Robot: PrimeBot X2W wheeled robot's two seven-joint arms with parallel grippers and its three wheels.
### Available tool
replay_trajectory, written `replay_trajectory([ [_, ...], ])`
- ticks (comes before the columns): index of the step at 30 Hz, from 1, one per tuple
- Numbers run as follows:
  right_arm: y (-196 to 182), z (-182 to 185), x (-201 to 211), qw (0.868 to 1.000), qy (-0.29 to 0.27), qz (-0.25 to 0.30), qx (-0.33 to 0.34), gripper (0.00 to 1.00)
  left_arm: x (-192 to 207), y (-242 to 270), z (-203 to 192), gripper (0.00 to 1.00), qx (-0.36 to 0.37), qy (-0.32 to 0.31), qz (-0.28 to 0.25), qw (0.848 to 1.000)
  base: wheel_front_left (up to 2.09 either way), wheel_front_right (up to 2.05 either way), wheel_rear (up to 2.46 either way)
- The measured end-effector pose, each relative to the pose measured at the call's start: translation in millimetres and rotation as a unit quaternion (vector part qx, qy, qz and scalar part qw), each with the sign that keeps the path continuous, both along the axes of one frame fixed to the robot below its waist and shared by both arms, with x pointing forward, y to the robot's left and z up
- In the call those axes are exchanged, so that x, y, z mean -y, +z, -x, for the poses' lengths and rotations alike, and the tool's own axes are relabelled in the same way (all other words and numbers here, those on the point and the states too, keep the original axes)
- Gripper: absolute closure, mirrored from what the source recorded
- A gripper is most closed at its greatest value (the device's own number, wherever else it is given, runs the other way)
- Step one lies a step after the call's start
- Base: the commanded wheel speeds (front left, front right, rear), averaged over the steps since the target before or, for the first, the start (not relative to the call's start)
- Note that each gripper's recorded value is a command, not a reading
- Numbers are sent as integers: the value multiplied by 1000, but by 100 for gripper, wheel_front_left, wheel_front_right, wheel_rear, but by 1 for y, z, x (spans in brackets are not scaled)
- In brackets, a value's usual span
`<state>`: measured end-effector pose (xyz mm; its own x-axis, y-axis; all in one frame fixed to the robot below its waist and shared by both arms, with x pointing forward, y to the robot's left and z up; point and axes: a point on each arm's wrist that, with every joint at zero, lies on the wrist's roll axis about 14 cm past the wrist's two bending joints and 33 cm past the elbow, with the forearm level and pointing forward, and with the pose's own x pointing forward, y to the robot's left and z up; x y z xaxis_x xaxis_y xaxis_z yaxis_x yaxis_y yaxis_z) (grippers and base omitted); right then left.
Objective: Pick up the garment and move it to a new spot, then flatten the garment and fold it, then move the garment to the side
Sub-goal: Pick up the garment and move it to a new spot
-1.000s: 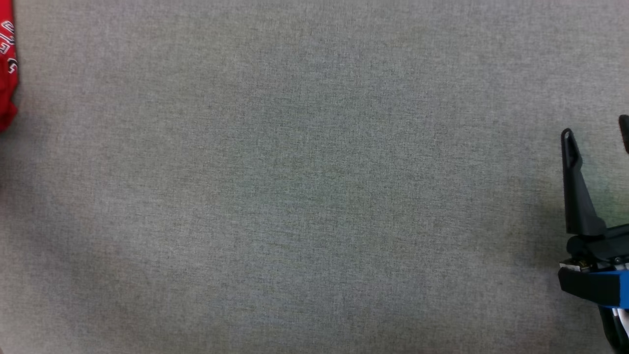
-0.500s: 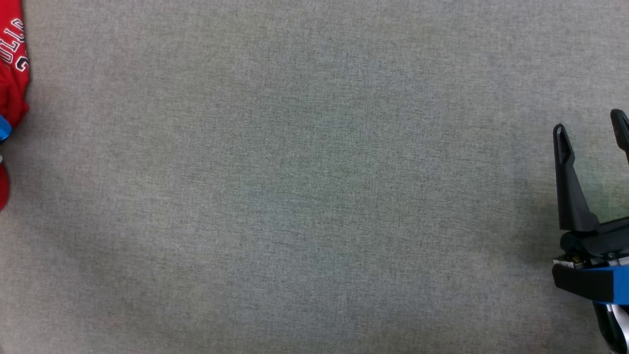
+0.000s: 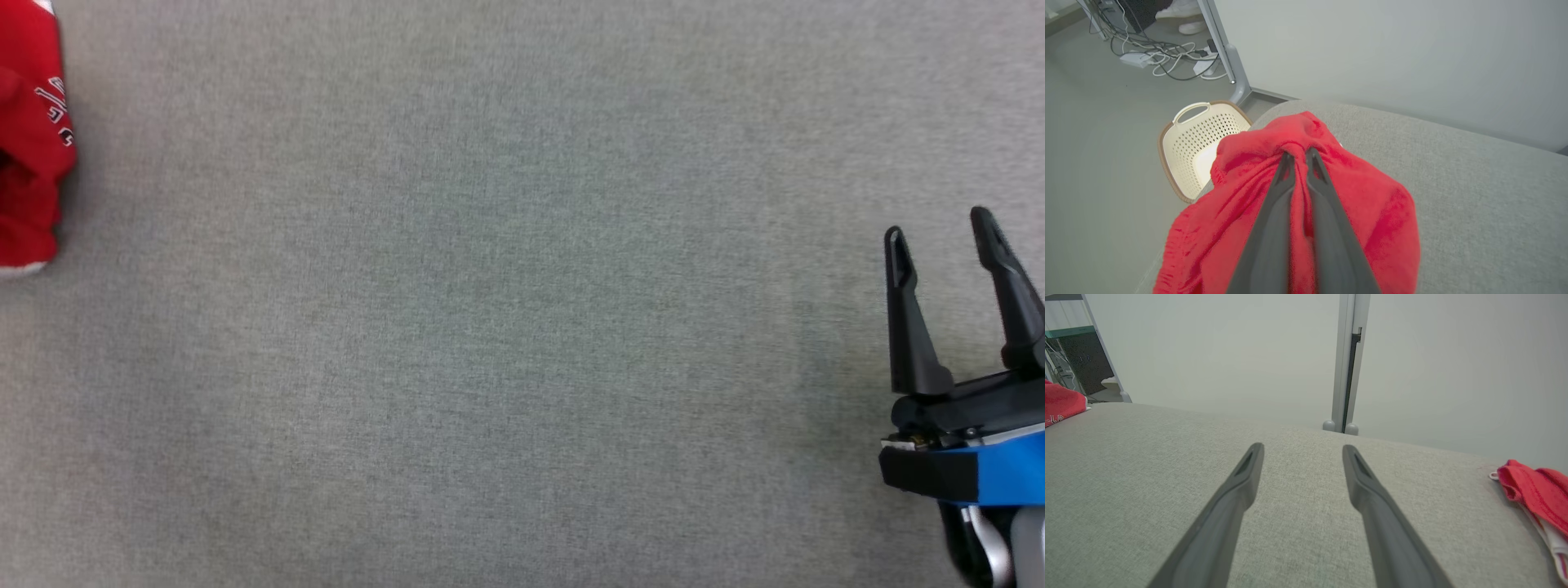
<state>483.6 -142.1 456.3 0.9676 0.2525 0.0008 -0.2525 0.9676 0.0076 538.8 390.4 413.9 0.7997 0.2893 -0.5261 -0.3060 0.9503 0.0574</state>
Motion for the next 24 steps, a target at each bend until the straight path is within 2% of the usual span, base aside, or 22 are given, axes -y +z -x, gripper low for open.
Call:
replay_trajectory([
  [5,16,14,3,1000,-18,-22,14,0,28,74,-35,100,121,-66,-46,989,0,0,0],
  [10,30,33,9,998,-36,-41,24,0,73,163,-64,100,242,-137,-82,957,0,0,0],
  [13,38,46,19,997,-54,-46,32,0,122,209,-77,100,308,-192,-80,929,0,0,0],
  [18,49,67,36,994,-85,-52,43,0,210,276,-84,100,397,-283,-72,870,0,0,0],
  [24,57,90,56,990,-121,-62,49,0,315,310,-72,100,442,-380,-32,812,0,0,0],
])
